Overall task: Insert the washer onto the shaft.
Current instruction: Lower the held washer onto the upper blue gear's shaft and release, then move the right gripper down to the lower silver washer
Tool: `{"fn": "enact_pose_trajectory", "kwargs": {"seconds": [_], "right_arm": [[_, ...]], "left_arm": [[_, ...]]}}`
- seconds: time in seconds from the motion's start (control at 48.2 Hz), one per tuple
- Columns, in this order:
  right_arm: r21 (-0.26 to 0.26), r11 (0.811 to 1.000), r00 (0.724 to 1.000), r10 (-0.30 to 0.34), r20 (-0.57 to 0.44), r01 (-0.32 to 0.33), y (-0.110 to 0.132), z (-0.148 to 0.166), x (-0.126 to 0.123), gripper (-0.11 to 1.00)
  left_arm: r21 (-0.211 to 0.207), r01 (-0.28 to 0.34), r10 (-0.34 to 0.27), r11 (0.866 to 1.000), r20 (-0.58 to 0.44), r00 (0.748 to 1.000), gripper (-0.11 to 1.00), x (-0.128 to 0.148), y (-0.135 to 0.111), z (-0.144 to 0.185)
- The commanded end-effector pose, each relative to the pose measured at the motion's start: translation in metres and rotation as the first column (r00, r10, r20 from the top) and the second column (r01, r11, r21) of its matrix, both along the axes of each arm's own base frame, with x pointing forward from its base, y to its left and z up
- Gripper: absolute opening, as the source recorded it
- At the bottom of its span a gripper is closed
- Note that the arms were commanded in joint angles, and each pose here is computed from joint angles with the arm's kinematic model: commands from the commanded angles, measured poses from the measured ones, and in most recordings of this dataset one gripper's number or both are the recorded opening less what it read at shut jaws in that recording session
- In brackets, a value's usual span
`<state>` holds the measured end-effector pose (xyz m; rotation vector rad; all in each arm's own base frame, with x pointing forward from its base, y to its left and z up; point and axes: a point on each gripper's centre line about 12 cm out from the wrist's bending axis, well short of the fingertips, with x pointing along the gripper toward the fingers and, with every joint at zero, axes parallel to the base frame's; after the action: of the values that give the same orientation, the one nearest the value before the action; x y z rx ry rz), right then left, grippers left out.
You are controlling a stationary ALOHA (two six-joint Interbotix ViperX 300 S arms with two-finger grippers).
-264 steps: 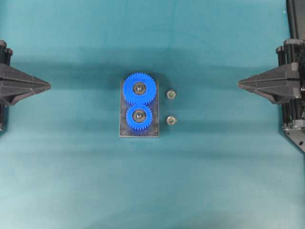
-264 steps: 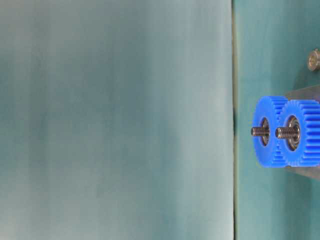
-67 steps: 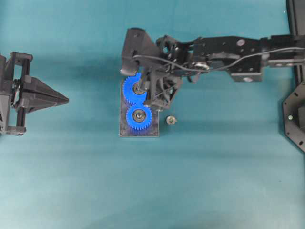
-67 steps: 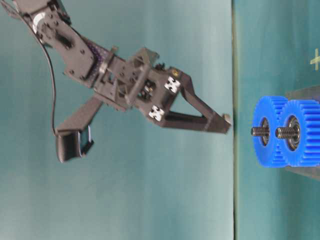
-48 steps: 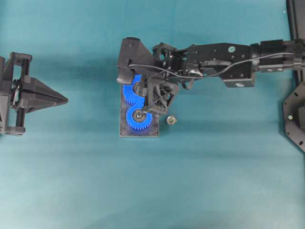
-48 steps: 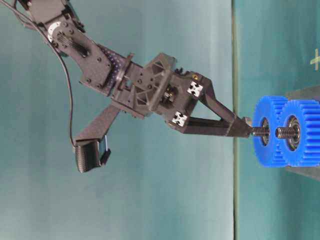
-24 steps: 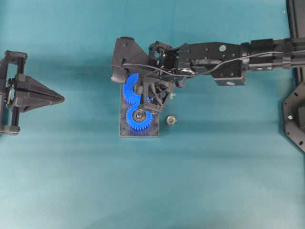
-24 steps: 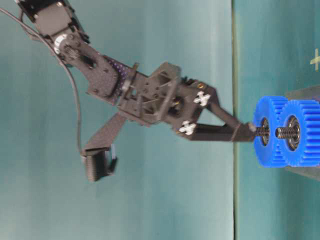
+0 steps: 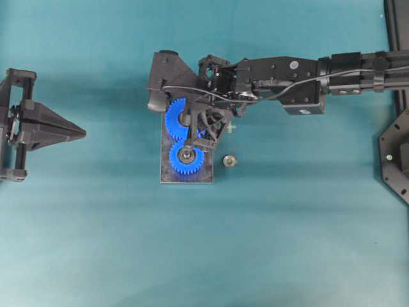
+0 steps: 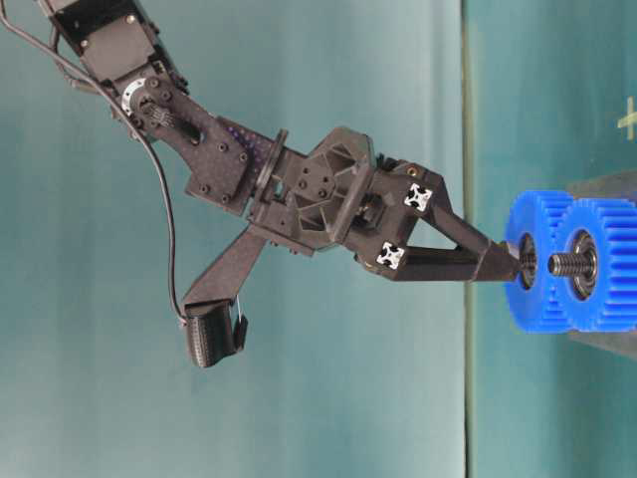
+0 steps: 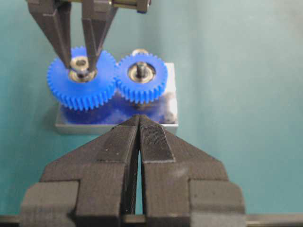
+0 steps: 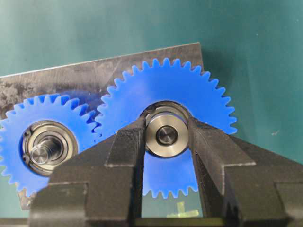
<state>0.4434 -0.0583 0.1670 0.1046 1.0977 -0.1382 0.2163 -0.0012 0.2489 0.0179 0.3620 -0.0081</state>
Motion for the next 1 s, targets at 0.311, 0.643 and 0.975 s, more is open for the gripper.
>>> {"fn": "enact_pose_trajectory", "kwargs": {"seconds": [0.311, 0.643, 0.975], "right_arm": [[0.000, 1.000, 1.000, -0.008, 0.017, 0.008, -0.003, 0.014, 0.003, 0.31], [-0.022, 1.000, 1.000, -0.003, 0.025, 0.004, -0.006, 0.023, 0.004, 0.87], [-0.021, 1.000, 1.000, 0.018, -0.006, -0.018, 0.010, 0.055, -0.027, 0.87]], "left_arm": [[0.000, 0.001, -0.001, 1.000, 0.017, 1.000, 0.00, 0.002, 0.000, 0.005], [-0.004, 0.000, 0.000, 1.000, 0.018, 1.000, 0.00, 0.002, 0.000, 0.006], [-0.009, -0.003, 0.003, 1.000, 0.017, 1.000, 0.00, 0.002, 0.000, 0.006]]}}
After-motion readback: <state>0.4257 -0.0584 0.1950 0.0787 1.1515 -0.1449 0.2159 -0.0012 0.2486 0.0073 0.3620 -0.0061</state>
